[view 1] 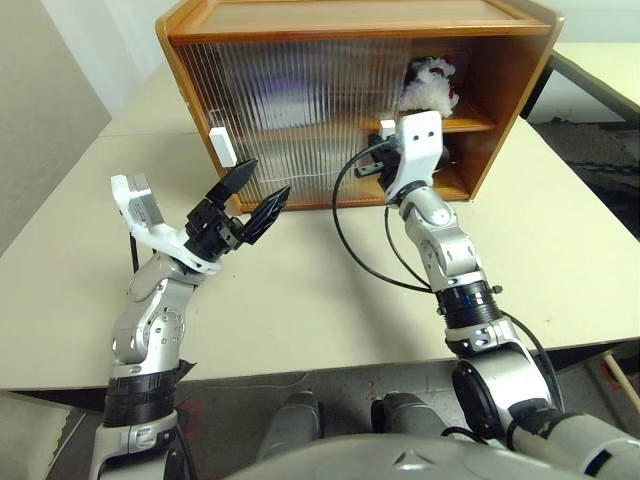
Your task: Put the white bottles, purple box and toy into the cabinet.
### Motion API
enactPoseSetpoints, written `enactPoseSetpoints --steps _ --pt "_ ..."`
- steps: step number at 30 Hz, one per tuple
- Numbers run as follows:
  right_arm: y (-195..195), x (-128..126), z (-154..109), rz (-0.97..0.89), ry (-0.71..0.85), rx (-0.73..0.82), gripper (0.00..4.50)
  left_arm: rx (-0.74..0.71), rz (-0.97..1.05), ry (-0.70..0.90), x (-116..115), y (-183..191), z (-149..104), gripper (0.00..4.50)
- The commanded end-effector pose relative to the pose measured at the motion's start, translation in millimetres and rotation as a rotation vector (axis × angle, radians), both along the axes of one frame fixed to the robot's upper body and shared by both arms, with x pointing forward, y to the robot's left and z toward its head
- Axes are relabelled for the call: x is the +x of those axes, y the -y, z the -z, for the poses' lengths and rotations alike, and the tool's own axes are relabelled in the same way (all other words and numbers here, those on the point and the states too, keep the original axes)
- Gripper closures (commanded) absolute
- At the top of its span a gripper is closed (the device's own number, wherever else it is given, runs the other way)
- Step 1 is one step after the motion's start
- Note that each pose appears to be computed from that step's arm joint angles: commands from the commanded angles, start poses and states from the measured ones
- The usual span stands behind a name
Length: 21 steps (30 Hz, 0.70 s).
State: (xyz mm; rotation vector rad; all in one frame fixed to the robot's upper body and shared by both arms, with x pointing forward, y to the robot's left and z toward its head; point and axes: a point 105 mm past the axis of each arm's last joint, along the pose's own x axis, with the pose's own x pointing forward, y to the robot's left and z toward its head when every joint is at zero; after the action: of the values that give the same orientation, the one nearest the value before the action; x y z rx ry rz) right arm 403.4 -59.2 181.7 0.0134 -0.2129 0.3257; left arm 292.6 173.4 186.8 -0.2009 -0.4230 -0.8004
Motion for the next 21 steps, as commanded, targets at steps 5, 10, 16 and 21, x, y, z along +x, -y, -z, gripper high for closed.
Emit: enactPoseSetpoints --steps 5,10,16,21 --pt "38 -1 1 0.172 -0.014 -0.004 4.49 0.01 0.014 -0.002 1 4 2 0.0" --pt "71 4 5 0.321 -0.046 0.033 4.49 0.008 0.016 -0.004 1 3 3 0.0" --pt "88 5 6 0.404 -0.046 0.012 4.49 0.008 0.019 -0.006 0 4 4 0.0" --pt "105 6 9 0.487 -0.047 -0.004 4.49 0.008 0.022 -0.008 1 4 5 0.0"
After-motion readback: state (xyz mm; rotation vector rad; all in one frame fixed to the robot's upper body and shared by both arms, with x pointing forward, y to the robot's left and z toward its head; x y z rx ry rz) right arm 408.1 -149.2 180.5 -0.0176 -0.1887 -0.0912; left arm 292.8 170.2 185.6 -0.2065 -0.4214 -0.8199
